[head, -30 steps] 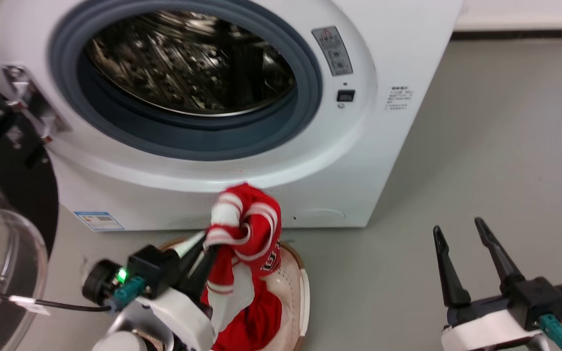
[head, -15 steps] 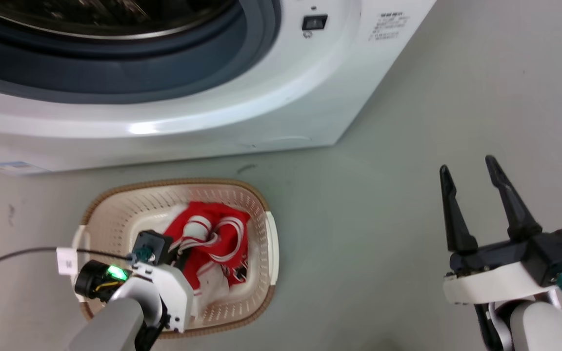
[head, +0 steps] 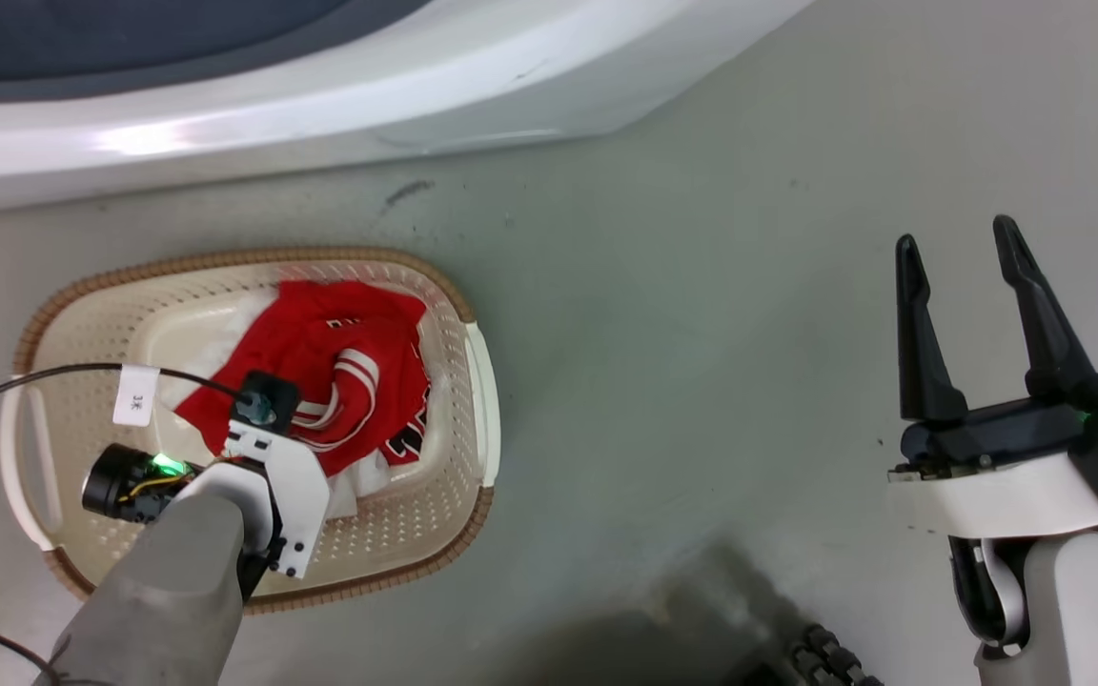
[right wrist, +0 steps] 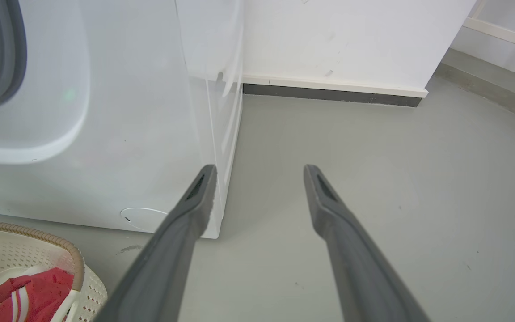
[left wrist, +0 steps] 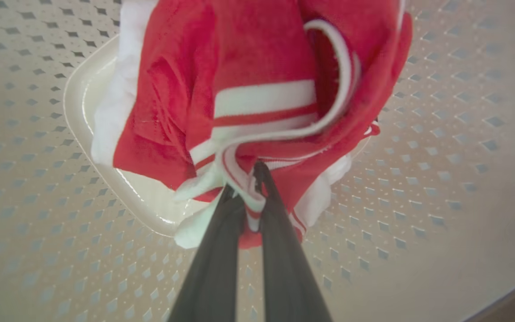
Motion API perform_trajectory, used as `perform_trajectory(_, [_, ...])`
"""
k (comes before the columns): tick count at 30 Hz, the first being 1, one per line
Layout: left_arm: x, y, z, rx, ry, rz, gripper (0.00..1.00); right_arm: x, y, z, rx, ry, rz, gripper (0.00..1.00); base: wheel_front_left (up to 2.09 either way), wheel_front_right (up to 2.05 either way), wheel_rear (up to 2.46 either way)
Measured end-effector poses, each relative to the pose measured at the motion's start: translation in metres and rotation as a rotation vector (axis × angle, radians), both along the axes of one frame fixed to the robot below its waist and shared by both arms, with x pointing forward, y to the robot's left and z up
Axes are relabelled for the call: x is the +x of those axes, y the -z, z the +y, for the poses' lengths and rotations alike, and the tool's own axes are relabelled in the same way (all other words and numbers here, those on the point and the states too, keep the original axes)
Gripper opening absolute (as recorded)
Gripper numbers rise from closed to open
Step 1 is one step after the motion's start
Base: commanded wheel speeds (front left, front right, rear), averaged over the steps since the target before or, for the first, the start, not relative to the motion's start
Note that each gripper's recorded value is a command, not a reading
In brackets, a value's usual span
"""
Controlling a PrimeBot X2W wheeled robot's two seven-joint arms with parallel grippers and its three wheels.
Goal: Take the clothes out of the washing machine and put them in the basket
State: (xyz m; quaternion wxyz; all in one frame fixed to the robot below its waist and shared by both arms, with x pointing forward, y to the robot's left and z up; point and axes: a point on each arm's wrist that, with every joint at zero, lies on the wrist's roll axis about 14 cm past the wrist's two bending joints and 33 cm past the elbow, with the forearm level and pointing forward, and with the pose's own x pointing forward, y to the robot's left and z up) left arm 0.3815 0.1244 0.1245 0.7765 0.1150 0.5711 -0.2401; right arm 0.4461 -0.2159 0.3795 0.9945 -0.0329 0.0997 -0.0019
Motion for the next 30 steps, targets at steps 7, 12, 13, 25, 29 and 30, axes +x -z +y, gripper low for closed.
perform_trajectory(7, [-0.018, 0.026, -0.004, 0.043, 0.042, 0.085, 1.0, 0.004, 0.019, -0.002, -0.002, 0.004, 0.035, 1.0, 0.0, 0.0, 0.0])
perform_trajectory(12, [-0.014, 0.016, -0.005, 0.029, 0.033, 0.06, 1.0, 0.005, 0.009, 0.0, 0.003, -0.001, 0.012, 1.0, 0.0, 0.0, 0.0])
perform_trajectory(13, [-0.012, 0.012, -0.006, 0.024, 0.029, 0.047, 1.0, 0.006, 0.006, 0.001, 0.005, -0.002, 0.004, 1.0, 0.0, 0.0, 0.0])
perform_trajectory(25, [0.009, -0.067, -0.019, -0.144, -0.087, -0.238, 1.0, -0.016, -0.039, 0.017, 0.026, -0.036, -0.073, 1.0, 0.0, 0.0, 0.0])
perform_trajectory(29, [0.021, -0.102, -0.016, -0.181, -0.158, -0.35, 1.0, -0.027, -0.058, 0.023, 0.039, -0.047, -0.112, 1.0, 0.0, 0.0, 0.0])
perform_trajectory(30, [0.028, -0.114, -0.016, -0.197, -0.174, -0.393, 1.0, -0.03, -0.062, 0.024, 0.042, -0.05, -0.121, 1.0, 0.0, 0.0, 0.0])
